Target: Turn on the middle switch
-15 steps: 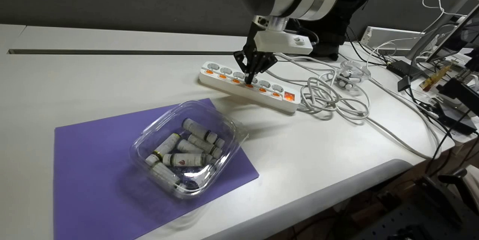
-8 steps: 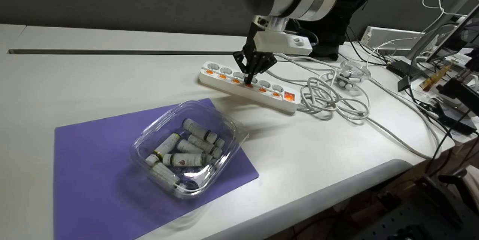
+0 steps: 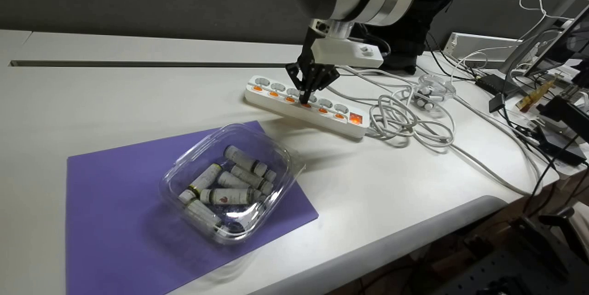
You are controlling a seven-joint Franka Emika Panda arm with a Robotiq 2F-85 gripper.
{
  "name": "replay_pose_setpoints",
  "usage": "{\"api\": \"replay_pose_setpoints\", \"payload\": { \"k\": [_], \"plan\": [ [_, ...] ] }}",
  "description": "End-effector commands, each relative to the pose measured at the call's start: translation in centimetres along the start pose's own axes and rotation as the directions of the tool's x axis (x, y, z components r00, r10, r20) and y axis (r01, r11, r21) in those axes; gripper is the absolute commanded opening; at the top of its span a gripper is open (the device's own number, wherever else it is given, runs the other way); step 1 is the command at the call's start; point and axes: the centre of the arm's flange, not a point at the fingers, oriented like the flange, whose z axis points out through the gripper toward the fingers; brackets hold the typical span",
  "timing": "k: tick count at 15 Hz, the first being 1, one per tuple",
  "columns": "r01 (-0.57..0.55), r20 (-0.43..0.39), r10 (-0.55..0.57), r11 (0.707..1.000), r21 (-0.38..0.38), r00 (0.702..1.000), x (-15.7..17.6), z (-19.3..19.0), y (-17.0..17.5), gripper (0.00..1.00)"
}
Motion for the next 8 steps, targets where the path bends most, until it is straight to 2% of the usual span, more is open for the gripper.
{"api": "replay_pose_setpoints", "payload": {
  "k": [1, 4, 8],
  "plan": [
    [0.006, 0.018, -0.006, 1.000, -0.013, 1.000, -0.4, 1.2, -0.2, 0.00],
    [0.036, 0.010, -0.035, 0.998, -0.048, 0.999, -0.7, 1.9, -0.5, 0.00],
    [0.117, 0.018, -0.116, 0.984, -0.132, 0.993, -1.5, 3.4, -2.0, 0.00]
  ]
}}
